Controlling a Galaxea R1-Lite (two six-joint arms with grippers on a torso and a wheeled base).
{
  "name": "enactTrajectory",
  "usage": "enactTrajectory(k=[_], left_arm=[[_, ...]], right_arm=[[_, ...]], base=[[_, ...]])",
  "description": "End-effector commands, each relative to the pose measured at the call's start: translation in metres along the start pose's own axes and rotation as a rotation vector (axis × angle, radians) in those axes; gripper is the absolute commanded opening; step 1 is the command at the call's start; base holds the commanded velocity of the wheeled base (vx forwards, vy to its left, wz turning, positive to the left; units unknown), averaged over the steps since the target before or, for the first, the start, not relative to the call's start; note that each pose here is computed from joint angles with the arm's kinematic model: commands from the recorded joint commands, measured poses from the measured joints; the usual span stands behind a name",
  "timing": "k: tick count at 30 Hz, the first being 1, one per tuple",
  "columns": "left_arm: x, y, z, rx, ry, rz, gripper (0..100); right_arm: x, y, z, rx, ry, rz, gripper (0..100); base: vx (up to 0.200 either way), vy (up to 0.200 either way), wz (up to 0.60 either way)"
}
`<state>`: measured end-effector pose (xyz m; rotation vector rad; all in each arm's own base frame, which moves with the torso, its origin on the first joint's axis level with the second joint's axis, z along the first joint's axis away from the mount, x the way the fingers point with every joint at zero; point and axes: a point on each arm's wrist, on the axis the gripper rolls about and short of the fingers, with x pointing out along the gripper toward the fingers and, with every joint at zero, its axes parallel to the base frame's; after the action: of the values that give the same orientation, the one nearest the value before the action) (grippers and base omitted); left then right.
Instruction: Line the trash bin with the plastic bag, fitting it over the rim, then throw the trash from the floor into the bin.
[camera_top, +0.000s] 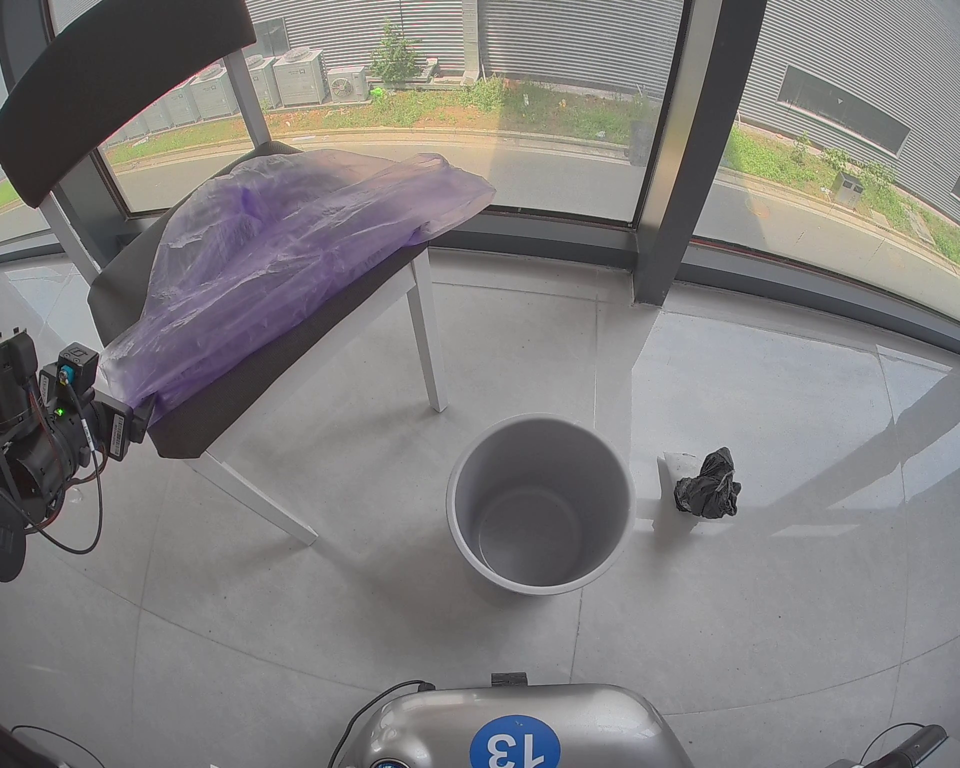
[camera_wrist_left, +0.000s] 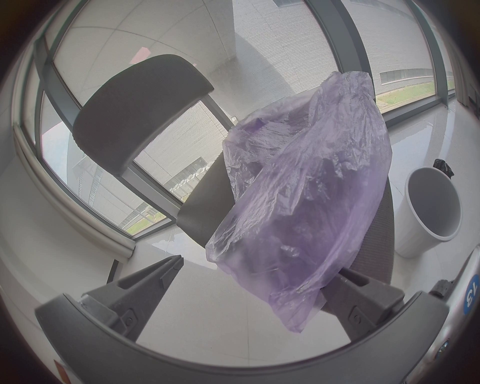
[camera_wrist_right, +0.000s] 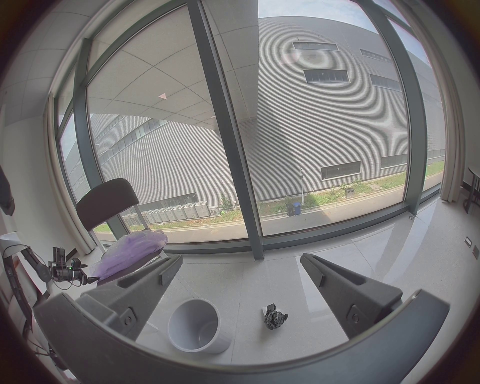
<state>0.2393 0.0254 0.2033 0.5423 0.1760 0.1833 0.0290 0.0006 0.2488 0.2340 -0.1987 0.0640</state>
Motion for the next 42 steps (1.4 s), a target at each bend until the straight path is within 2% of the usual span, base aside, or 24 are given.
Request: enactTrajectory(k=[1, 7, 31, 32, 42], left_arm=[[0.007, -0.007, -0.01, 0.002, 0.007, -0.005, 100], [0.012, -0.011, -0.014, -0.047, -0.008, 0.002, 100], [0.005, -0.011, -0.017, -0.059, -0.063, 0.035, 100], [0.005, -0.011, -0.017, -0.06, -0.064, 0.034, 0], [0.001, -0.015, -0.019, -0.073, -0.059, 0.018, 0]], right_arm=[[-0.002, 0.0, 0.0, 0.001, -0.003, 0.002, 100], [-0.004, 0.0, 0.0, 0.016, -0.008, 0.003, 100], [-0.008, -0.001, -0.006, 0.023, -0.003, 0.005, 100], [-0.008, -0.001, -0.008, 0.023, 0.0, 0.004, 100], [-0.01, -0.002, -0.015, 0.025, 0.024, 0.034, 100]], base=[[0.0, 0.0, 0.0], [0.0, 0.0, 0.0], [0.0, 0.0, 0.0], [0.0, 0.0, 0.0], [0.0, 0.0, 0.0]])
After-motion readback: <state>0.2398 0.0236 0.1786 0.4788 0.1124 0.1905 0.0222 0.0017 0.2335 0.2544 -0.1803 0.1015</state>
